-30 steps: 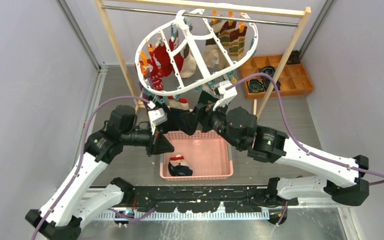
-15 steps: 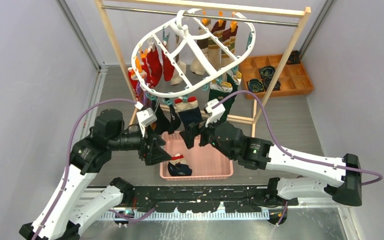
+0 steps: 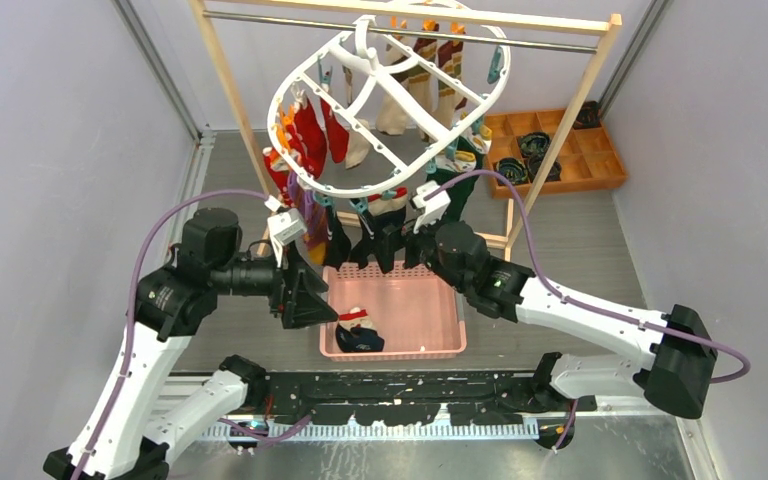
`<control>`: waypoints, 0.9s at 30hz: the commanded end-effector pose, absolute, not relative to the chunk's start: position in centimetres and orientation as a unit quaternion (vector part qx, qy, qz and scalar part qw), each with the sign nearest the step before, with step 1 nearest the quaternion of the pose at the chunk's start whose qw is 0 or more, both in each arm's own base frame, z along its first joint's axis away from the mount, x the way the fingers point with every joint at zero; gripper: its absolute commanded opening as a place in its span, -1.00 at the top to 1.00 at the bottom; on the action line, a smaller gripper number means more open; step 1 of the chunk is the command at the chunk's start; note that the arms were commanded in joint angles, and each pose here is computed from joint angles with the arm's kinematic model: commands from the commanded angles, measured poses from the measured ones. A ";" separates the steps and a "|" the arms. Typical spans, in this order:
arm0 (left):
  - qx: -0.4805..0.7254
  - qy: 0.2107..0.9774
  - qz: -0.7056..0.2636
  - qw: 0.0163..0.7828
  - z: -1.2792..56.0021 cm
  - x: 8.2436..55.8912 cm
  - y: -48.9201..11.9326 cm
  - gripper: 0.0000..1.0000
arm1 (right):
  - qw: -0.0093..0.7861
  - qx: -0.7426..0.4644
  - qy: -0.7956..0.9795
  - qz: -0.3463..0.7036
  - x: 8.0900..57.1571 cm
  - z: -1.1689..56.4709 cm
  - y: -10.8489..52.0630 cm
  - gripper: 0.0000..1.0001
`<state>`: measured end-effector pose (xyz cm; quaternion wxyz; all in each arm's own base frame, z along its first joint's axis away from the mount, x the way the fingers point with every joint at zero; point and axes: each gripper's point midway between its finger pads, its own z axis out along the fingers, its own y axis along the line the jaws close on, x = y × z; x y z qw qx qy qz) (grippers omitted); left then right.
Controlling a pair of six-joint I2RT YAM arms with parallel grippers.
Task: Remove the socks clipped to the hanger
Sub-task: Remove the sock from the hanger.
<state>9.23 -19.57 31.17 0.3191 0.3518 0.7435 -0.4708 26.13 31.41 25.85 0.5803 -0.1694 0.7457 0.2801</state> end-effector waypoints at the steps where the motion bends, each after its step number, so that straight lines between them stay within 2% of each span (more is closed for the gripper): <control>1: 0.359 0.722 -0.499 0.316 33.2 8.3 -19.7 -0.54 | 0.590 -0.196 0.717 0.316 25.9 27.0 32.9 -0.86; 4: 0.355 0.721 -0.503 0.318 33.7 8.2 -19.7 -0.54 | 0.580 -0.204 0.707 0.351 24.9 27.8 33.8 -0.45; 8: 0.354 0.722 -0.499 0.323 33.9 8.2 -19.5 -0.53 | 0.581 -0.208 0.692 0.375 23.2 29.5 33.8 0.27; 11: 0.353 0.723 -0.496 0.326 34.0 8.2 -19.4 -0.53 | 0.578 -0.207 0.690 0.384 21.8 30.7 33.6 0.94; 27: 0.341 0.719 -0.517 0.315 33.7 7.9 -19.8 -0.52 | 0.504 -0.254 0.664 0.491 9.7 35.3 38.3 0.98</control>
